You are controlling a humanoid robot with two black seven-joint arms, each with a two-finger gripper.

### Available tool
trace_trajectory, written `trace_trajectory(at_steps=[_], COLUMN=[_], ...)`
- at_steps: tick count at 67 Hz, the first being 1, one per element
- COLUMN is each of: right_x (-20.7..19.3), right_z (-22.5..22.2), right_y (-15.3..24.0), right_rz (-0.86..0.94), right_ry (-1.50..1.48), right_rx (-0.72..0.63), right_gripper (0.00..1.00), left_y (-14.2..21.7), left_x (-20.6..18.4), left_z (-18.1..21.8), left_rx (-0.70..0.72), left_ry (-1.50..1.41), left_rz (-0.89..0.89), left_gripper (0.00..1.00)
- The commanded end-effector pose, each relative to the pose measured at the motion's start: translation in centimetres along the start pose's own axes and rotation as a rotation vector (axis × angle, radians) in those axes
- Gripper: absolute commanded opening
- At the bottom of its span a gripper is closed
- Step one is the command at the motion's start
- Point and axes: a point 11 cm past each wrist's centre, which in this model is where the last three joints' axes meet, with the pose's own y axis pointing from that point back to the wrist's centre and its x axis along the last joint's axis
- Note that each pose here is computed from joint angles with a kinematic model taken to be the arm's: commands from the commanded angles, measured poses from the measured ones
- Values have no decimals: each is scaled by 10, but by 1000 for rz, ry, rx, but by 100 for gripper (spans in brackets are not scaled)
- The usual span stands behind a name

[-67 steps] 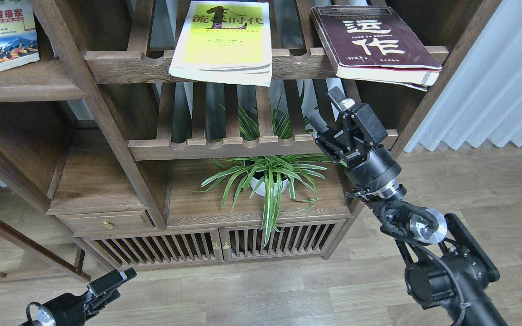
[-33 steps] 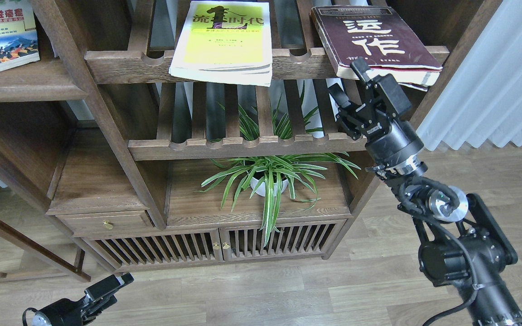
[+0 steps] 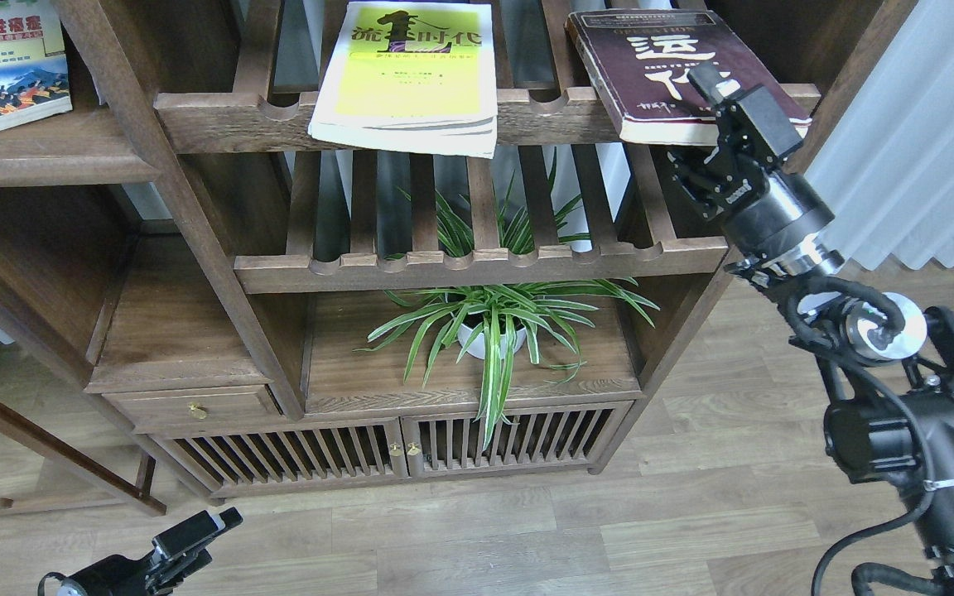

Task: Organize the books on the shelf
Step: 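Reach the right gripper up to the maroon book on the top shelf, then grasp the maroon book with the right gripper and pull it down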

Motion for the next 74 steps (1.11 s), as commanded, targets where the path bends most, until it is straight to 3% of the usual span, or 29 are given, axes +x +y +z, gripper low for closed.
trace_trajectory(at_steps=[1,39,56,74], right_x=[-1,-15,-25,-8], right_z=[-2,-17,-35,-26], right_y=[1,3,13,77], right_rz=[2,-36,-73,-115], right_ry=[8,56,66,27], right_rx=[-2,-5,58,120], right_gripper=[81,4,3,3], left_y=[0,1,1,-1], left_x=[0,1,1,0], left_z=[0,-1,-1,-2], left_rx=[0,0,0,-5], left_ry=[0,2,2,9], left_rz=[0,1,1,-2], left_gripper=[99,99,99,99])
